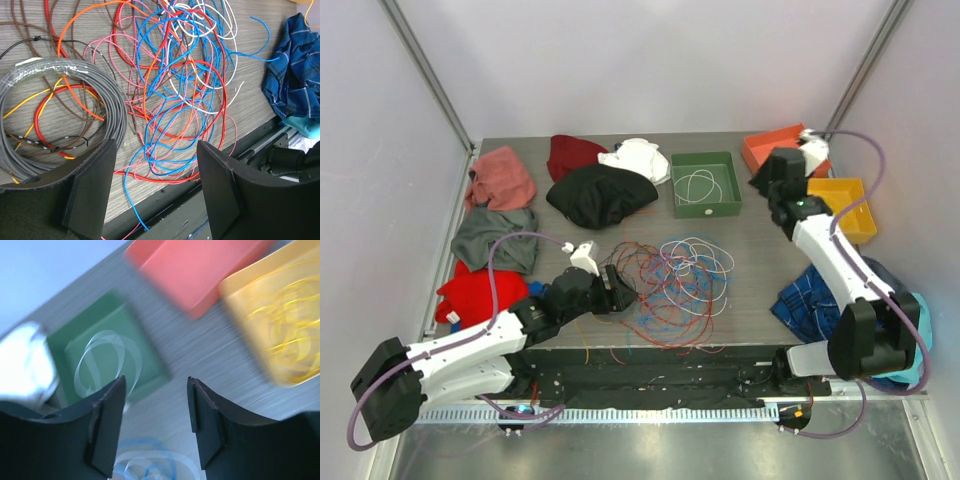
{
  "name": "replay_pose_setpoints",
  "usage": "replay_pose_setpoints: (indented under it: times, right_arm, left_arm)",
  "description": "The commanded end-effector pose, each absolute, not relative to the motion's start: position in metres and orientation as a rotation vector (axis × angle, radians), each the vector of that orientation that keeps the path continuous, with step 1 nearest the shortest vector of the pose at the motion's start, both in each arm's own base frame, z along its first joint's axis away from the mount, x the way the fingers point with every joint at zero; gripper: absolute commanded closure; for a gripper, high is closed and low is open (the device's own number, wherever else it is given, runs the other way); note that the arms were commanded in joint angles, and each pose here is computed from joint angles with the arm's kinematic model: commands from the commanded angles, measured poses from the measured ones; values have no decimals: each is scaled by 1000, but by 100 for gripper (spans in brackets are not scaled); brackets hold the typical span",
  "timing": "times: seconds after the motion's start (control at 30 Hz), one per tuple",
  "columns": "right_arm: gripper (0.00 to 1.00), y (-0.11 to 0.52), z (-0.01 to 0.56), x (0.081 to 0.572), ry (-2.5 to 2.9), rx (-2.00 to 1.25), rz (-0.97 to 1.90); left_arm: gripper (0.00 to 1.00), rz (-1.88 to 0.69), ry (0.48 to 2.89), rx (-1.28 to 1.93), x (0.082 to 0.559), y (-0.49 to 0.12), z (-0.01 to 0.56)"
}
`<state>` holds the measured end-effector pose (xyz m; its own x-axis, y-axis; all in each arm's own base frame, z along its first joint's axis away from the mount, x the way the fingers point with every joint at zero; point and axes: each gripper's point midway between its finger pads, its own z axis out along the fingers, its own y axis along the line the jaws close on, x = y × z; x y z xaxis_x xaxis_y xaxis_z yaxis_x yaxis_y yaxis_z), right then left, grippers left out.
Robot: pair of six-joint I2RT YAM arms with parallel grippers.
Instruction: Untangle the cables
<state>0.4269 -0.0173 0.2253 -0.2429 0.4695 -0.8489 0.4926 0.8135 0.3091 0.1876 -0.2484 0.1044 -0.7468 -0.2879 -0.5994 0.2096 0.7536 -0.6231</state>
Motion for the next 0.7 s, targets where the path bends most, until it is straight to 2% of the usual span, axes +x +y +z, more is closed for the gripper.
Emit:
replay_pose_setpoints:
  times: [0.0,0.2,0.37,0.47,0.67]
  right_arm:
    - [42,71,208,397,1971,509,124]
    - [44,170,184,334,2052,152,177]
    - [44,213,188,294,2028,-43,259]
    - [44,232,177,268,2042,-133,307]
    - [44,267,154,227,2058,-264,419]
  left_arm:
    - [30,-900,2193,-110,194,-243,112]
    - [31,-825,2197,-132,195,-230,110]
    - [30,-706,2224,-177,200,-213,105]
    - [30,-578,2215,-230,208,-191,106]
    - [29,-494,2202,-359,223,-162,112]
